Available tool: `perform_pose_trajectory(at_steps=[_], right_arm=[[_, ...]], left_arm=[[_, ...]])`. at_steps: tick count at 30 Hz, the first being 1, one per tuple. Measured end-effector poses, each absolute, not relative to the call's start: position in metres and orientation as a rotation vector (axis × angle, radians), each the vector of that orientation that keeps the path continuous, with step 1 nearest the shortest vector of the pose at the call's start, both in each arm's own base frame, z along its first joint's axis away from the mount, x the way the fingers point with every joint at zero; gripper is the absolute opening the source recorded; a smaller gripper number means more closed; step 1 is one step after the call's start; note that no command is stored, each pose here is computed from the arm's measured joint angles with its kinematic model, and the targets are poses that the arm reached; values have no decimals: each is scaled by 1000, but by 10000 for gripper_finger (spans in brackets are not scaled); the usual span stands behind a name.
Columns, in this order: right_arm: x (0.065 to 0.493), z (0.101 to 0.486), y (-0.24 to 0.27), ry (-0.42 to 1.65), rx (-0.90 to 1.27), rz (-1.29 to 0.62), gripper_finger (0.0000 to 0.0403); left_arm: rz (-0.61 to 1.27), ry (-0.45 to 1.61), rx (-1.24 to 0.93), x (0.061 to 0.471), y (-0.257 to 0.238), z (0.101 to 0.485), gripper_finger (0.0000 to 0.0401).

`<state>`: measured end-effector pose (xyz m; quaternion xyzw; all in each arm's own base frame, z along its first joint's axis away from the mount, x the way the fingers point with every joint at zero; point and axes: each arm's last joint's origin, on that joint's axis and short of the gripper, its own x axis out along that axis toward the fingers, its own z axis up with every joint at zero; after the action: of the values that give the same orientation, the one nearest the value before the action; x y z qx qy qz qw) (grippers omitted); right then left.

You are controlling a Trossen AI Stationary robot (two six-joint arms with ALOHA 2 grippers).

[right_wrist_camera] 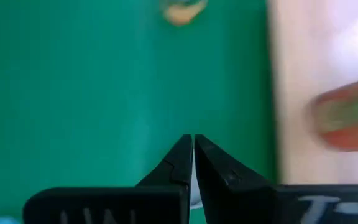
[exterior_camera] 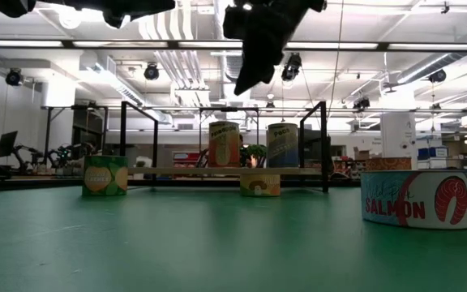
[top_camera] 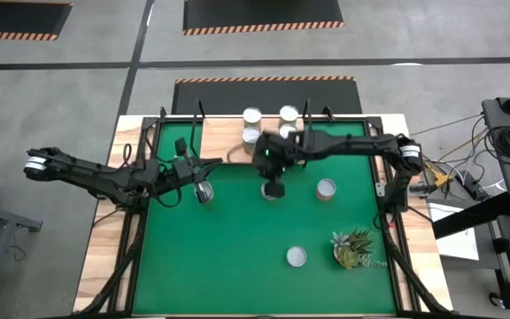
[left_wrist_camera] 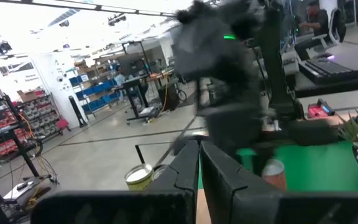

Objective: Pick and place cans onto a shelf
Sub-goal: Put the canned peaches on the shelf

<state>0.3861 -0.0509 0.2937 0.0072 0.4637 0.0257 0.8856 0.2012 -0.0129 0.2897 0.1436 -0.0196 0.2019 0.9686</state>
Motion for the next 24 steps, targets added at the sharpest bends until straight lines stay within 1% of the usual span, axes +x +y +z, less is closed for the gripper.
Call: perform_pose_trajectory(at_steps=[4,9,12,17,20,22,24], right_arm=[[384,270,-31,1030,39,67,9],[374,238,-18,1129,8,-28,9],[367,229,-13,1131,4,-55,9],[359,228,-7,1018,1,-46,9],[351,235,-6,926,-38,-58,9],[346,243,-6,838,-84,-87,9],[340,249,-5,755,-127,-104,9]], left_arm=[[406,-30,294,201,-13,289,0],[404,-15,299,201,-13,287,0],[402,-1,304,202,-13,286,0],[399,11,297,202,-13,284,0],[391,62,274,203,-13,278,0],[382,148,244,203,-13,272,0],[383,295,154,202,-13,265,0]])
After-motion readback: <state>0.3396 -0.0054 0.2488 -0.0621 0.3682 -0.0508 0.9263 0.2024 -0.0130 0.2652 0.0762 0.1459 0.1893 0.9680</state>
